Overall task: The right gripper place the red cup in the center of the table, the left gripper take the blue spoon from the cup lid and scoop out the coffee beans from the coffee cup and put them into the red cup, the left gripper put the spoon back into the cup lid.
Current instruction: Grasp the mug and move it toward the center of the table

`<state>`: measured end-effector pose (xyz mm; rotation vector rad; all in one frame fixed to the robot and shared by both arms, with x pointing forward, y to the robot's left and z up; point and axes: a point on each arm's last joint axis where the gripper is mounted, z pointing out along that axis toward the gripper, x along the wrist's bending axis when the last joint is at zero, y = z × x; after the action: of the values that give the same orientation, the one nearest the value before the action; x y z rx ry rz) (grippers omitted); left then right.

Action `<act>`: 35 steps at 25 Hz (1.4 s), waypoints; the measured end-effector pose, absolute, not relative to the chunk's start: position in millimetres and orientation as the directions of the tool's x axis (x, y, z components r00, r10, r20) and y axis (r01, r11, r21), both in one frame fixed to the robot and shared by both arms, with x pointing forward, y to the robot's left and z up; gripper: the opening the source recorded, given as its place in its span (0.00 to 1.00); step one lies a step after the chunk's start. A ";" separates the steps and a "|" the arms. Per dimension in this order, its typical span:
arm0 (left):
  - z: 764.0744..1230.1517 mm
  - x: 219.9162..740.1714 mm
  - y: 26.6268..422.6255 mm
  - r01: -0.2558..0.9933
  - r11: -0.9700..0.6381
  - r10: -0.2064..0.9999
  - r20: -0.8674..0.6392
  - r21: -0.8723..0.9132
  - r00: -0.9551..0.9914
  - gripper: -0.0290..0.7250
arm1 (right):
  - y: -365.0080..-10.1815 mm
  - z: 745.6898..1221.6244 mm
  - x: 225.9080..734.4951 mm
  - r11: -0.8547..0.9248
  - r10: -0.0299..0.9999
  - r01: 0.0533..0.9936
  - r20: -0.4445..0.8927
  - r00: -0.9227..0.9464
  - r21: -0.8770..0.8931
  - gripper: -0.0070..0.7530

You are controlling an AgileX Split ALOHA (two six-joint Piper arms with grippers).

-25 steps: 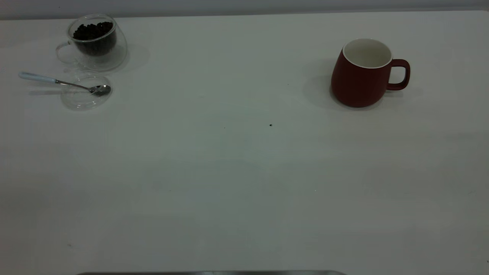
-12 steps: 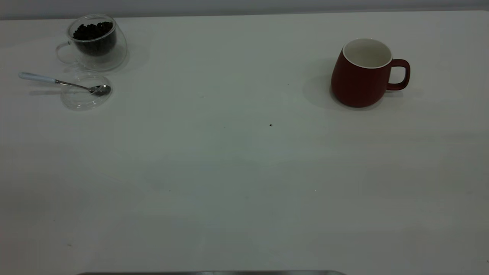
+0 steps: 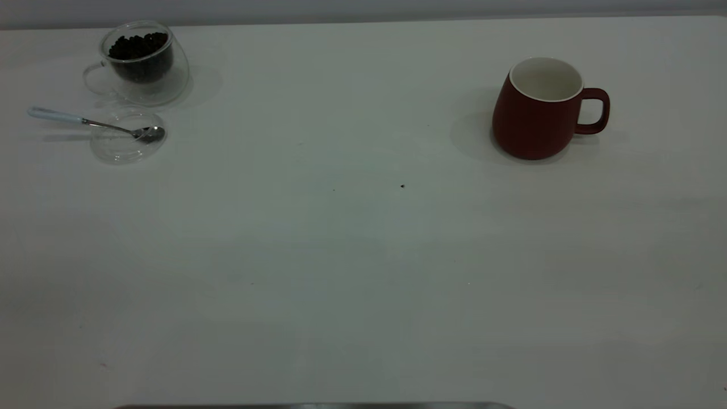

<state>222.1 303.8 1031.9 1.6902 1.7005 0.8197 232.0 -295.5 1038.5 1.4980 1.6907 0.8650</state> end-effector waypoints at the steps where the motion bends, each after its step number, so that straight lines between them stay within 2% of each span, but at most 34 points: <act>1: 1031.9 222.1 303.8 0.630 -0.001 1.000 0.010 0.776 -0.011 0.75 | -295.5 1038.5 232.0 0.105 0.994 0.521 -0.075 -0.079 0.847 0.79; 8: 1031.9 222.1 303.8 0.630 -0.001 1.000 0.010 0.776 -0.011 0.75 | -295.2 1038.5 232.0 0.108 0.994 0.520 -0.076 -0.084 0.847 0.79; 13: 1031.9 222.1 303.8 0.630 -0.001 1.000 0.010 0.776 -0.011 0.75 | -295.2 1054.4 233.7 0.211 0.977 0.477 -0.169 -0.131 0.853 0.79; 17: 1031.9 222.1 303.8 0.630 -0.001 1.000 0.010 0.776 -0.011 0.75 | -296.6 1076.1 262.5 0.280 0.960 0.566 -0.215 -0.180 0.776 0.79; 19: 1031.9 222.1 303.8 0.630 -0.001 1.000 0.010 0.776 -0.011 0.75 | -297.8 1082.7 289.1 0.331 0.943 0.637 -0.239 -0.230 0.696 0.79; 23: 1031.9 222.1 303.8 0.630 -0.001 1.000 0.010 0.776 -0.011 0.75 | -298.5 1083.2 352.7 0.458 0.889 0.717 -0.266 -0.373 0.526 0.79; 29: 1031.9 222.1 303.8 0.630 -0.001 1.000 0.010 0.776 -0.011 0.75 | -298.8 1057.0 450.9 0.609 0.793 0.712 -0.258 -0.551 0.350 0.79; 35: 1031.9 222.1 303.8 0.630 0.000 1.000 0.009 0.776 -0.011 0.75 | -294.9 996.9 535.2 0.705 0.706 0.679 -0.122 -0.697 0.204 0.79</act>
<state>222.1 303.8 1031.9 1.6893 1.7012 0.8193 535.2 -294.9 996.9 1.1169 2.7214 0.2129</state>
